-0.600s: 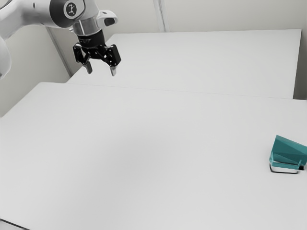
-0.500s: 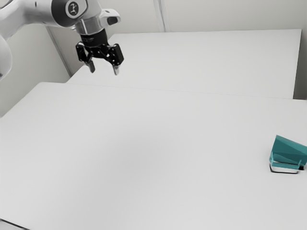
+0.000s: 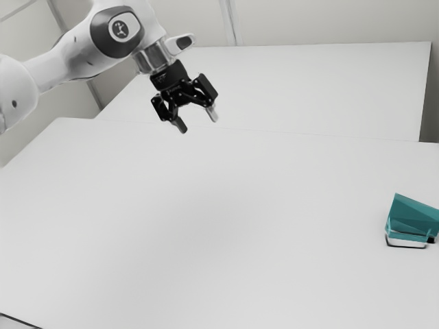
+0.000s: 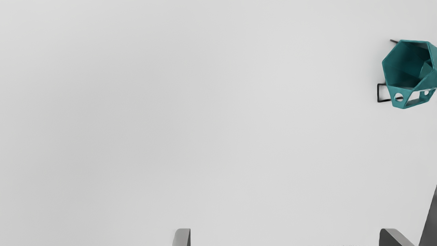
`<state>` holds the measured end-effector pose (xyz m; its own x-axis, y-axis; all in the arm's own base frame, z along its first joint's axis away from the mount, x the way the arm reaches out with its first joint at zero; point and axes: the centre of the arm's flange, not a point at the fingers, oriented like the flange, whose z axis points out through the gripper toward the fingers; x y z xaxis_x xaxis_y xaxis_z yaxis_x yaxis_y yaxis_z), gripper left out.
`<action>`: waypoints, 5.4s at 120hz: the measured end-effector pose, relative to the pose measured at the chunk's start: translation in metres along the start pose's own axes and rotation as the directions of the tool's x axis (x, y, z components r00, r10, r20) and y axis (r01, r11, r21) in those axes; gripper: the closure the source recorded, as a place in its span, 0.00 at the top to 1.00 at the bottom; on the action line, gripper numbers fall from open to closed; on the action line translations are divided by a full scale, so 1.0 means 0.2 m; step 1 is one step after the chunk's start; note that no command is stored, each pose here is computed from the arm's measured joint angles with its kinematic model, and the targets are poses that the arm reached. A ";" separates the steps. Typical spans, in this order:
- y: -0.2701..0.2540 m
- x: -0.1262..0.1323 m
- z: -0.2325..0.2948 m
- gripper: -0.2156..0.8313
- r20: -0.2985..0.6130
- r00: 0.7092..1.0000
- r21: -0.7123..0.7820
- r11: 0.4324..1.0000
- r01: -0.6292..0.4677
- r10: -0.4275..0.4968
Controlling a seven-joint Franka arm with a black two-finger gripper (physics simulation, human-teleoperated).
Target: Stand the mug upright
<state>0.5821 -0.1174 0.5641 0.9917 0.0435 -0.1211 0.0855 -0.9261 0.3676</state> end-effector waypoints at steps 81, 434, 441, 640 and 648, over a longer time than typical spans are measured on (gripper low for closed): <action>0.64 0.21 1.17 0.79 0.017 0.996 -0.386 0.918 0.084 -0.084; 0.85 0.14 1.07 0.05 -0.230 0.781 0.004 0.803 -0.596 0.581; 0.80 0.14 0.99 0.05 -0.191 0.769 0.104 0.792 -0.602 0.610; -0.47 -0.08 0.92 0.05 -0.095 0.986 0.451 0.889 -0.078 0.135; -0.49 -0.07 0.93 0.05 -0.095 0.987 0.451 0.890 -0.072 0.128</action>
<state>0.5423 -0.0970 0.3590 0.9991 -0.0401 0.0155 -0.0387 -0.9960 -0.0799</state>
